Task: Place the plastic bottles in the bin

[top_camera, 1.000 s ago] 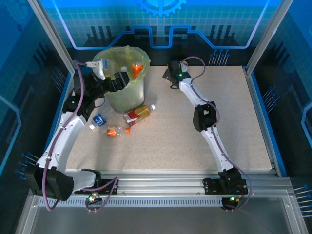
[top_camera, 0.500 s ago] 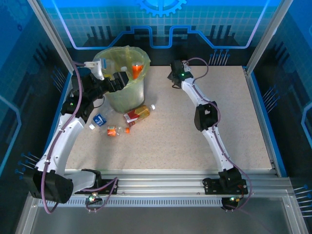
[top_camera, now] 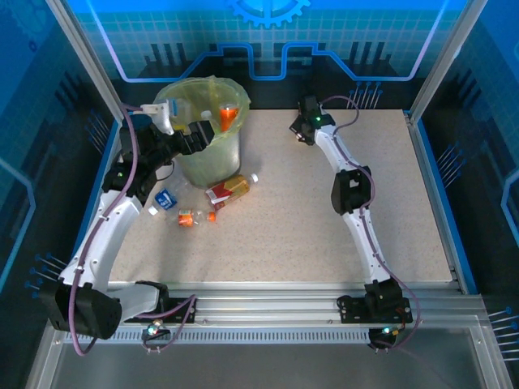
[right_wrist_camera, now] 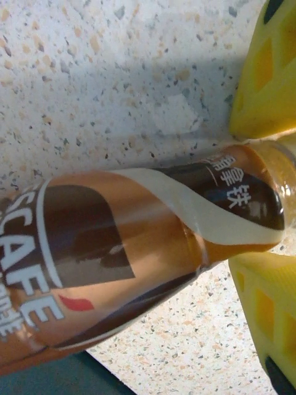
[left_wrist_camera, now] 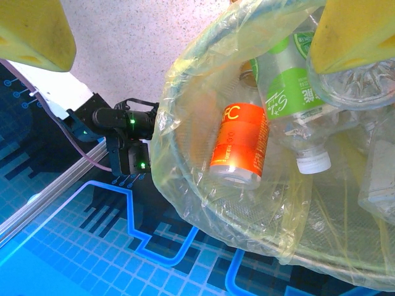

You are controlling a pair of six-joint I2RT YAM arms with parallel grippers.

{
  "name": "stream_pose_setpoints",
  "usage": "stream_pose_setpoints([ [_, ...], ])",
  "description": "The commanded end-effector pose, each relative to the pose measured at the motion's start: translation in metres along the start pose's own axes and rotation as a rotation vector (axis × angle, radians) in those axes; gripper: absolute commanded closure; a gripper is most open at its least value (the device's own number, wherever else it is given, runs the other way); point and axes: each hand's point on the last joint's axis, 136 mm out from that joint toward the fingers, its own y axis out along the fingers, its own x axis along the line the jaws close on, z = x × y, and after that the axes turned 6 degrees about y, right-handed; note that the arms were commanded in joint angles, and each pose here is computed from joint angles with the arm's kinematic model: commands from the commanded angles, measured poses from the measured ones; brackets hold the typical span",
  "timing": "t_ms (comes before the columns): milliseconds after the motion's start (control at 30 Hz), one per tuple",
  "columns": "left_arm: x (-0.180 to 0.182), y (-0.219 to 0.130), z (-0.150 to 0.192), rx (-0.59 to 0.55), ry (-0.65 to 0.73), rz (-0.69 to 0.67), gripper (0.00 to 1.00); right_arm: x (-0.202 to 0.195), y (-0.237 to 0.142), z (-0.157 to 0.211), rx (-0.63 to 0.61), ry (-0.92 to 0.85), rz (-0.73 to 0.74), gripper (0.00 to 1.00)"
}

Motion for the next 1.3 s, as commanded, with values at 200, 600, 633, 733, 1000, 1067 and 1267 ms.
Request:
stream_pose_setpoints([
  [200,-0.010,-0.015,-0.015,-0.059,-0.004,0.030,0.01,-0.057,-0.021,-0.021,0.063,0.022,0.172,0.66],
  [600,-0.007,-0.020,-0.013,-0.047,-0.046,-0.003,0.01,-0.050,-0.085,-0.017,0.102,-0.233,0.185,0.97],
  [633,-0.005,-0.020,-0.013,-0.044,-0.051,-0.009,0.01,-0.047,-0.094,-0.017,0.092,-0.262,0.184,1.00],
  [733,-0.001,-0.020,-0.011,-0.040,-0.066,-0.030,0.01,-0.035,-0.125,-0.014,0.066,-0.326,0.159,1.00],
  [1000,0.008,-0.023,-0.009,-0.050,-0.094,-0.080,0.01,0.011,-0.228,0.000,-0.024,-0.444,0.009,1.00],
  [1067,0.011,-0.025,-0.008,-0.057,-0.099,-0.100,0.01,0.027,-0.254,0.008,-0.040,-0.476,-0.054,1.00],
  [1267,0.025,-0.033,-0.004,-0.075,-0.112,-0.181,0.01,0.093,-0.331,0.041,-0.058,-0.584,-0.297,1.00],
])
